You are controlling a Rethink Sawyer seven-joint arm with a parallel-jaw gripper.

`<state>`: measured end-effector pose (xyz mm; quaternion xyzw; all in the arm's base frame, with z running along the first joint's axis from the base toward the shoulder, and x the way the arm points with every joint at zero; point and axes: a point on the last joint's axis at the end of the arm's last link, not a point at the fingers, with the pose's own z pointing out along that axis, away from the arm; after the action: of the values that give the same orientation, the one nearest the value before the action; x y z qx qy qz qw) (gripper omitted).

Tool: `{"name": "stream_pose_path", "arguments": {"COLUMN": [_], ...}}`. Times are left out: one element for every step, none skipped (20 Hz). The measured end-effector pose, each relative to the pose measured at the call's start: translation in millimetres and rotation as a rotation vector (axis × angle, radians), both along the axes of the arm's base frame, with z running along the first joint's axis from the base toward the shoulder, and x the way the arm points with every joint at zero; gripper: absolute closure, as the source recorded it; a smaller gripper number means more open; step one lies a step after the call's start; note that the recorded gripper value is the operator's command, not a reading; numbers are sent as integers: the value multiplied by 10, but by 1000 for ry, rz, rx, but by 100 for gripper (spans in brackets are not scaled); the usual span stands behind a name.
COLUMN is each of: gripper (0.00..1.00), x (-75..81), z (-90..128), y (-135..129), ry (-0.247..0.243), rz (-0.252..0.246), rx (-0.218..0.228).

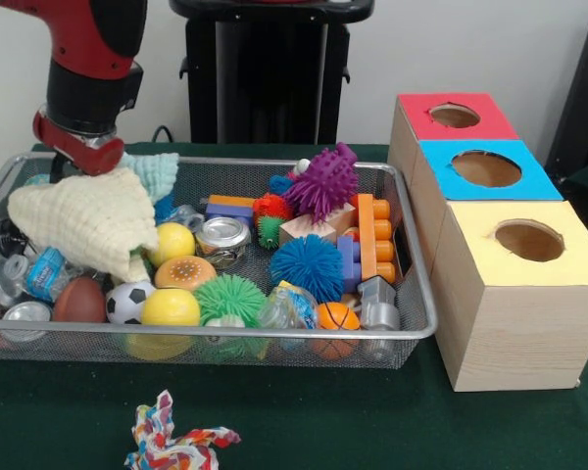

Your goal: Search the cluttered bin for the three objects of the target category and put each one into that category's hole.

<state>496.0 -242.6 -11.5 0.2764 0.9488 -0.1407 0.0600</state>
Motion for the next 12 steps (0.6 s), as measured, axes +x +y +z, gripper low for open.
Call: {"name": "stream_pose_path", "arguments": {"gripper": [0, 0, 0, 0, 0, 0, 0, 0, 0, 0, 0, 0], "x": [9, 17, 34, 42, 64, 77, 105, 131, 138, 146, 163, 168], "z": [15, 28, 52, 67, 105, 132, 190, 252, 279, 307, 397, 432], "y": [2, 3, 6, 6, 6, 6, 9, 13, 14, 13, 4, -1], "ry": [-2, -5, -10, -13, -20, -23, -30, -35, -36, -37, -39, -39], "rz": [5, 6, 7, 6, 5, 4, 2, -2, -3, -5, -13, -16], "rx": [-2, -3, -2, -2, -1, -1, 1, 4, 5, 5, 7, 7]}}
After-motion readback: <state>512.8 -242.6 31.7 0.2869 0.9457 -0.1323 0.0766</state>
